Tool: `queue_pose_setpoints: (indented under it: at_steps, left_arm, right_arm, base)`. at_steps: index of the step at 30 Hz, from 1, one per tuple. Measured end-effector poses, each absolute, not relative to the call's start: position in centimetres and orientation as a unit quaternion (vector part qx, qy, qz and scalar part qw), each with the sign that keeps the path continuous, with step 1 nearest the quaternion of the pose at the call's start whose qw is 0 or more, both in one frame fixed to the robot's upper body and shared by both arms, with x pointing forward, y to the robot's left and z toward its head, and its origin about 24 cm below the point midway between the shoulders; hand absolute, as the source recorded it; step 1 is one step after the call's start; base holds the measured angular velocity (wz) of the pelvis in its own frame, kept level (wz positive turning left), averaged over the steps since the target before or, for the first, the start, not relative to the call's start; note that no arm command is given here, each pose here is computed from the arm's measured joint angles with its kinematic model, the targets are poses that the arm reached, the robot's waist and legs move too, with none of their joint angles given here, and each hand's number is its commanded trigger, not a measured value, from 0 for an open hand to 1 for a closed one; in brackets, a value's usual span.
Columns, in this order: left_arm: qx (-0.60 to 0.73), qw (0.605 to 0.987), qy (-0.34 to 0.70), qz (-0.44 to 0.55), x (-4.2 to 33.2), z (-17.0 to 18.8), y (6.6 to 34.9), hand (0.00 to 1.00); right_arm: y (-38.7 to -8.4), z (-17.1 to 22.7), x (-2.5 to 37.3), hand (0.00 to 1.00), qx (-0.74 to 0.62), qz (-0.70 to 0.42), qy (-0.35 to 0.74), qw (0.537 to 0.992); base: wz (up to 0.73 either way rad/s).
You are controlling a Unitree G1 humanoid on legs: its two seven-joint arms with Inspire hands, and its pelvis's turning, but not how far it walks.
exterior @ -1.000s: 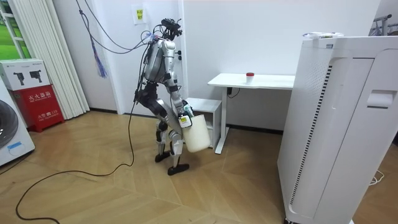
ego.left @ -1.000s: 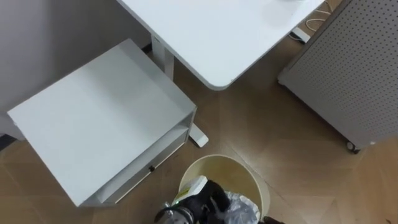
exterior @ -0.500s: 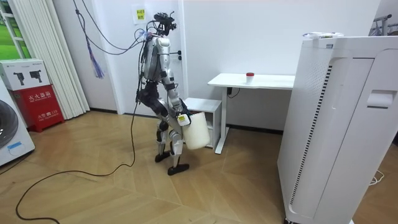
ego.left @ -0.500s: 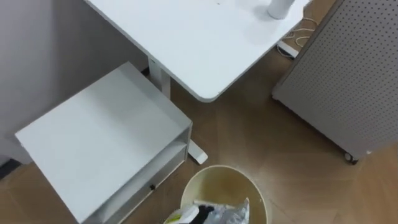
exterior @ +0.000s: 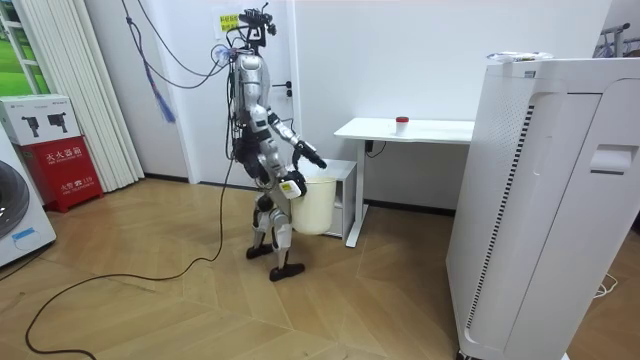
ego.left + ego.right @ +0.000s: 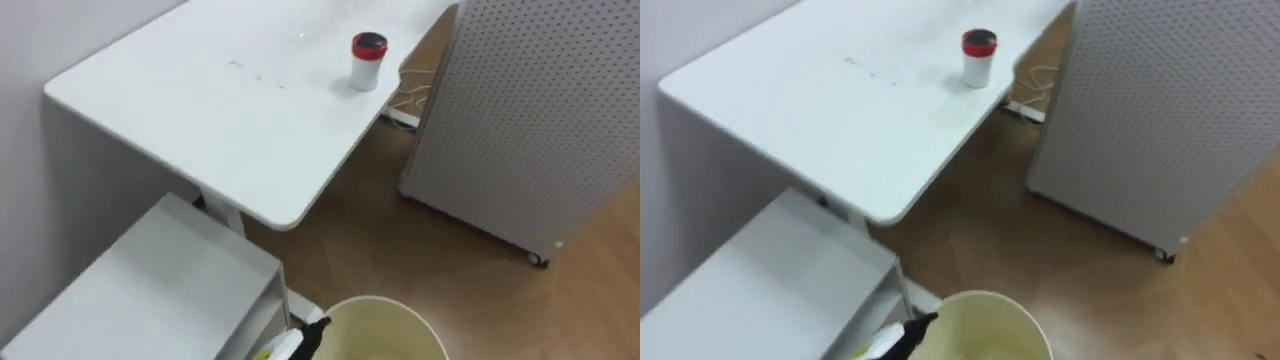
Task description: Pick garbage
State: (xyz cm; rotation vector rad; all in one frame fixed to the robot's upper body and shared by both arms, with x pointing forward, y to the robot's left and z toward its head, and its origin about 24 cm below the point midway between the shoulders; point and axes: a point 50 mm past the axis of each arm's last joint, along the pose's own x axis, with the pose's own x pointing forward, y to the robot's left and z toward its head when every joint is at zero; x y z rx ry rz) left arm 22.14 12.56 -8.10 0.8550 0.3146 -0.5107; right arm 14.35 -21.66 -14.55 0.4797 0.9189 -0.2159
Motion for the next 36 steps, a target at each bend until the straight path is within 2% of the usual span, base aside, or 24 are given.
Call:
queue_pose_setpoints:
  at_steps: [2, 7, 18, 23, 36]
  left_arm:
    - [0.427, 0.871, 0.121, -0.209, 22.2, -6.7, 14.6, 0.0]
    - [0.43, 0.887, 0.1, -0.134, 22.0, -5.3, 16.8, 0.0]
    - [0.412, 0.905, 0.0, -0.106, 22.5, -1.7, 15.1, 0.0]
    - [0.378, 0.917, -0.118, -0.056, 23.0, 2.3, 14.6, 0.0]
    - [0.37, 0.921, -0.113, -0.041, 22.5, 2.3, 15.2, 0.0]
  right_arm:
    - [-22.5, -14.6, 13.1, 1.0, 0.224, -0.109, 0.438, 0.864]
    - [-22.9, -14.8, 12.2, 1.0, 0.213, -0.119, 0.449, 0.86]
    - [-22.9, -15.1, 11.1, 1.0, 0.195, -0.116, 0.46, 0.859]
    - [-22.9, -15.0, 11.4, 1.0, 0.186, -0.104, 0.451, 0.867]
    - [-22.8, -15.0, 11.2, 1.0, 0.145, -0.052, 0.461, 0.874]
  base:
    - [-0.61]
    - [-0.95]
    - [-0.33]
    - [-0.09]
    - [-0.06]
